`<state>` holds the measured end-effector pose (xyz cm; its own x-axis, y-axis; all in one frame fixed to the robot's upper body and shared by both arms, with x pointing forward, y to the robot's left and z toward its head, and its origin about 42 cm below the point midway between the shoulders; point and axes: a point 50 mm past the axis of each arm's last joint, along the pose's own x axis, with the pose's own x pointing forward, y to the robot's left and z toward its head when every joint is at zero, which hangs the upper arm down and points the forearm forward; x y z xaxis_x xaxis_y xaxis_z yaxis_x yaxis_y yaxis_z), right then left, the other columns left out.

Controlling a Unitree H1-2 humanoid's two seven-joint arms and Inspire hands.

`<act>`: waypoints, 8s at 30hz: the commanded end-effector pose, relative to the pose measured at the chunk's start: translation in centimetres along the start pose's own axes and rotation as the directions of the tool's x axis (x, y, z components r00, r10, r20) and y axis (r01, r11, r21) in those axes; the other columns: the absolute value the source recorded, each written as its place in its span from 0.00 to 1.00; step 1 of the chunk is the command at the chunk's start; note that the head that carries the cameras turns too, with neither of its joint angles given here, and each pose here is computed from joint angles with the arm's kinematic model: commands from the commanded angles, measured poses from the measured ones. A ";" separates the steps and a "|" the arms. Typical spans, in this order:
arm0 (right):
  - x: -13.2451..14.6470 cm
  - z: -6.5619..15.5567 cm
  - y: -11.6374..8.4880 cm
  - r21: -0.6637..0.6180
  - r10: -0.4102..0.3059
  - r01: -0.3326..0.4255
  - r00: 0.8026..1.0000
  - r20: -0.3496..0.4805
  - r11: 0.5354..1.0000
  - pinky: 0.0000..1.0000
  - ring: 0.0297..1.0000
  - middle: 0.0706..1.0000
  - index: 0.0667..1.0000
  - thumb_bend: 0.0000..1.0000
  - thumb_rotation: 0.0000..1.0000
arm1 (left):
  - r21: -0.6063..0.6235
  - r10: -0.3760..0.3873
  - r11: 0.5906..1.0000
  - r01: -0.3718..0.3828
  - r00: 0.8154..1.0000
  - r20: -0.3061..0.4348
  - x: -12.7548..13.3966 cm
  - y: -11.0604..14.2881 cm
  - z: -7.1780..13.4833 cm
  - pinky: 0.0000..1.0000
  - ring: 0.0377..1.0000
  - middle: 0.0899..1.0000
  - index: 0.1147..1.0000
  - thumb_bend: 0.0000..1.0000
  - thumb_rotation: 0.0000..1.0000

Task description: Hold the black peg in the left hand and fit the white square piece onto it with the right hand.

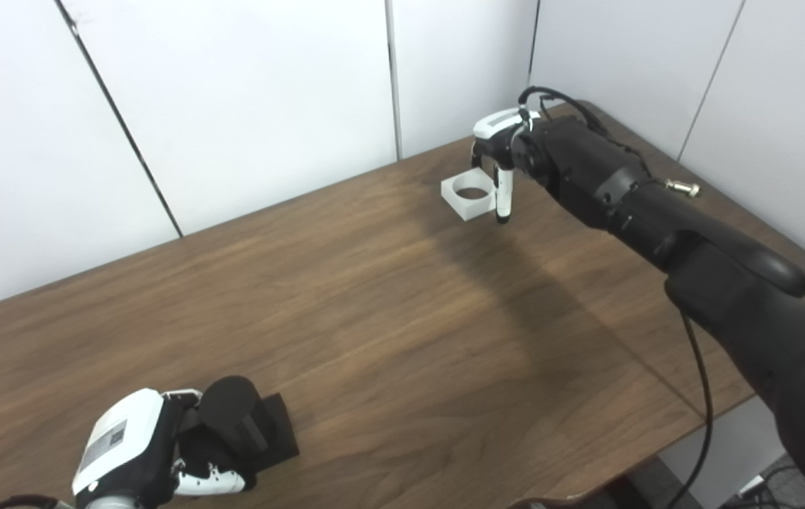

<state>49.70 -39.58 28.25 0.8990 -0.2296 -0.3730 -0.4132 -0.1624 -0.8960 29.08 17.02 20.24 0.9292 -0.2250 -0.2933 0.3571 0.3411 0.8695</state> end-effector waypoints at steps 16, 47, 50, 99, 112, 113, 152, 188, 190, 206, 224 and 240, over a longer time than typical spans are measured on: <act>0.2 2.7 -1.6 0.000 -0.061 0.061 0.995 0.079 0.998 0.98 0.99 0.91 0.74 0.90 0.24 | 0.018 -0.039 0.999 0.040 0.998 -0.059 -0.3 -0.3 -0.6 0.95 0.90 0.75 0.42 0.52 0.06; 0.3 2.3 -0.2 0.061 -0.036 0.029 0.994 0.101 0.998 0.81 0.86 0.74 0.45 0.52 0.13 | 0.007 -0.034 0.999 0.035 0.997 -0.075 -0.2 -0.3 -0.1 0.95 0.91 0.76 0.42 0.52 0.05; 0.2 2.1 -0.1 0.050 -0.037 0.032 0.994 0.098 0.998 0.82 0.86 0.73 0.45 0.52 0.13 | 0.005 -0.033 0.999 0.033 0.997 -0.071 -0.2 -0.4 0.2 0.95 0.91 0.76 0.42 0.52 0.05; -24.1 16.4 -8.9 0.114 -0.277 0.370 0.424 0.862 0.922 1.00 0.89 0.75 0.44 0.53 0.14 | 0.005 -0.013 1.000 0.013 0.999 -0.049 1.7 -0.9 5.1 0.82 0.86 0.79 0.42 0.52 0.05; -22.9 18.7 -7.1 0.130 -0.264 0.351 0.367 0.892 0.927 1.00 0.89 0.75 0.44 0.53 0.14 | 0.006 -0.015 1.000 0.015 0.999 -0.048 1.5 -0.6 5.3 0.82 0.87 0.79 0.42 0.52 0.05; -22.7 18.8 -6.9 0.131 -0.264 0.351 0.365 0.893 0.927 1.00 0.89 0.75 0.44 0.53 0.14 | 0.007 -0.015 1.000 0.015 0.999 -0.047 1.5 -0.6 5.3 0.82 0.87 0.79 0.42 0.52 0.05; -21.7 24.4 -5.5 0.053 -0.182 0.375 0.320 0.930 0.926 1.00 0.92 0.77 0.45 0.52 0.14 | -0.009 -0.007 1.000 0.007 0.999 -0.043 1.1 -1.1 6.7 0.87 0.89 0.78 0.42 0.52 0.05; -19.9 23.4 -6.1 -0.007 -0.115 0.293 0.394 0.912 0.956 1.00 0.96 0.87 0.81 1.00 0.46 | -0.021 -0.012 1.000 0.010 0.998 -0.060 1.0 -1.1 6.9 0.90 0.89 0.78 0.42 0.52 0.05; -19.9 23.4 -6.2 -0.003 -0.116 0.290 0.394 0.912 0.957 1.00 0.97 0.87 0.82 1.00 0.48 | -0.021 -0.011 1.000 0.010 0.998 -0.060 1.0 -1.1 6.8 0.90 0.90 0.78 0.42 0.52 0.05; -19.5 22.9 -7.3 0.074 -0.164 0.228 0.407 0.899 0.971 1.00 1.00 0.90 0.81 1.00 0.44 | -0.026 -0.023 0.999 0.021 0.997 -0.069 1.6 -1.1 5.8 0.90 0.90 0.79 0.42 0.52 0.06; -18.8 21.2 -8.1 0.127 -0.206 0.201 0.449 0.870 0.971 1.00 1.00 0.90 0.81 1.00 0.39 | 0.125 -0.162 0.974 0.188 0.968 -0.192 0.2 3.8 1.7 1.00 0.98 0.94 0.95 1.00 0.35; -17.5 19.2 -8.2 0.160 -0.212 0.144 0.496 0.842 0.976 1.00 0.99 0.93 0.87 1.00 0.42 | 0.049 -0.015 0.999 0.023 0.984 -0.175 -1.7 7.4 0.6 1.00 0.99 0.96 0.99 1.00 0.40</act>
<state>39.74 -15.49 34.79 0.6300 0.7305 -0.2637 -0.3231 -0.0623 -0.9443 29.79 19.27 25.56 0.9006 -0.0776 -0.4276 0.4308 0.2890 0.8549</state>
